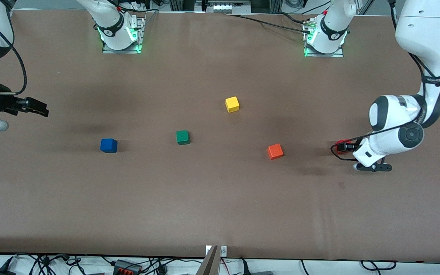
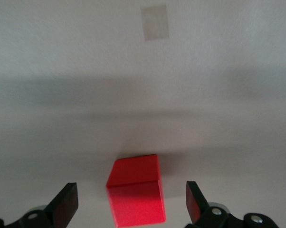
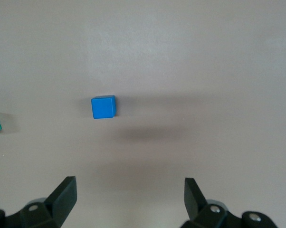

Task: Pass red block to right arm, stack on blue
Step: 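Lower the left gripper over the red cube and close on it, then lift the red cube with the left gripper while the right gripper approaches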

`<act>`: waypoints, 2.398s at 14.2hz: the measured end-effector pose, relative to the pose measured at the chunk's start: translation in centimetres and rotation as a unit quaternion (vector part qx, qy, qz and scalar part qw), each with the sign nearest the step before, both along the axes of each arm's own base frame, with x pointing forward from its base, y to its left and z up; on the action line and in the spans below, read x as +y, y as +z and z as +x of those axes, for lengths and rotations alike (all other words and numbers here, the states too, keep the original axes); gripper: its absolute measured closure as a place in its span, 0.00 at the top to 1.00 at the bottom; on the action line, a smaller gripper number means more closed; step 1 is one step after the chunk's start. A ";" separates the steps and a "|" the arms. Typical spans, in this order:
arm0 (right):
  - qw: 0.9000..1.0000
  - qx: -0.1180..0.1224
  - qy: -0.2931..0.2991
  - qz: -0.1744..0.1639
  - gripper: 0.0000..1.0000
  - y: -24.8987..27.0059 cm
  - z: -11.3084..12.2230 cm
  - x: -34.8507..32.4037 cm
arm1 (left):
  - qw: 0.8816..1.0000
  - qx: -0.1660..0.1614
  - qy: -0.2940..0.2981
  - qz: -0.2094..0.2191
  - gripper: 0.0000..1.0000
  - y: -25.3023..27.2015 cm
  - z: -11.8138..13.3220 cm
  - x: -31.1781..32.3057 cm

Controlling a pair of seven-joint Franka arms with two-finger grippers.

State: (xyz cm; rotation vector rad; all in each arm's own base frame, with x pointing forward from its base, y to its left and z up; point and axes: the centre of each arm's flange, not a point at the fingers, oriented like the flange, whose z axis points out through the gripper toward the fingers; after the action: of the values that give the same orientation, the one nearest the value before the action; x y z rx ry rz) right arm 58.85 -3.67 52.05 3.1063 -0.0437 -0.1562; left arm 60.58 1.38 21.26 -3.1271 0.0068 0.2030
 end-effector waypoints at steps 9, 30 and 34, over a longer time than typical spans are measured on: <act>1.000 0.019 0.000 0.001 1.00 -0.7 -0.2 0.0 | 1.000 -0.029 -0.001 -0.002 0.62 -2.7 -2.4 -0.2; 0.896 0.100 -0.082 0.426 1.00 -8.5 3.1 14.6 | 0.973 0.036 -0.191 -0.126 0.56 24.0 2.6 -16.8; 0.841 0.118 -0.113 0.516 1.00 -9.5 4.0 17.5 | 0.913 -0.018 -0.330 -0.241 0.56 25.7 2.0 -22.0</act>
State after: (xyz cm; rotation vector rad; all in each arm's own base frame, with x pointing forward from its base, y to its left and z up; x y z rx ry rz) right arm 62.81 13.80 42.54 4.0944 -0.4716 -0.8236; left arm 62.54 -20.60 46.97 -3.3409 1.2692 0.1438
